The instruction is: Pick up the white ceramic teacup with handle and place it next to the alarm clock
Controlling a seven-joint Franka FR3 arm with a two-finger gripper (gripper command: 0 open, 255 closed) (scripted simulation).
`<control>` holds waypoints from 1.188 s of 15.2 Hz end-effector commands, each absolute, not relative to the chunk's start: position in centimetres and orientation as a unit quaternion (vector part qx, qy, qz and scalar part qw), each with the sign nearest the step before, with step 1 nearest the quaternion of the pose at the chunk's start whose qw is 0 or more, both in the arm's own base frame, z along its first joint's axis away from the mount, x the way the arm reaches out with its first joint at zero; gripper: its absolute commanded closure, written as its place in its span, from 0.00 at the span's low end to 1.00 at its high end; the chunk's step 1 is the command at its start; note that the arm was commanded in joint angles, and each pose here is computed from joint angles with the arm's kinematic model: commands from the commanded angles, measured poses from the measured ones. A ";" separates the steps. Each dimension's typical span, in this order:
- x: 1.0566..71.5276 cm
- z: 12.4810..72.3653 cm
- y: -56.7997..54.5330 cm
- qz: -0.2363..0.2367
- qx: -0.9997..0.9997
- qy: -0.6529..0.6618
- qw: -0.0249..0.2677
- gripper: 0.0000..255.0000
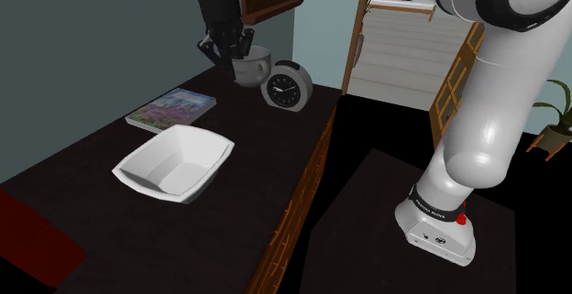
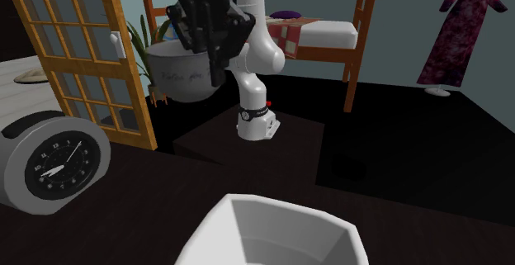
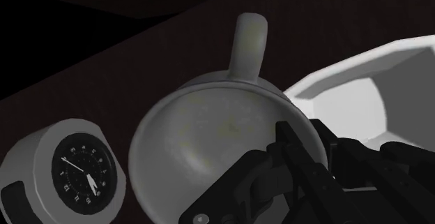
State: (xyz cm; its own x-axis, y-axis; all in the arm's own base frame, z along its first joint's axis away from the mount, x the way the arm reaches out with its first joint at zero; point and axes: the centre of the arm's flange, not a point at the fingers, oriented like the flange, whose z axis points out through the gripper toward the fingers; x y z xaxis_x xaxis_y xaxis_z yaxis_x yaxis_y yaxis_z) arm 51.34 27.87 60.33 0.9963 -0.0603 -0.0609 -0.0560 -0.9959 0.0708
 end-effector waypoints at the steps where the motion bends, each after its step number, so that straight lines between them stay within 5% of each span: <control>1: 52.7 60.1 25.4 -0.031 0.999 -0.028 0.034 1.00; 18: 63.6 59.7 7.2 -0.031 0.999 -0.028 0.034 1.00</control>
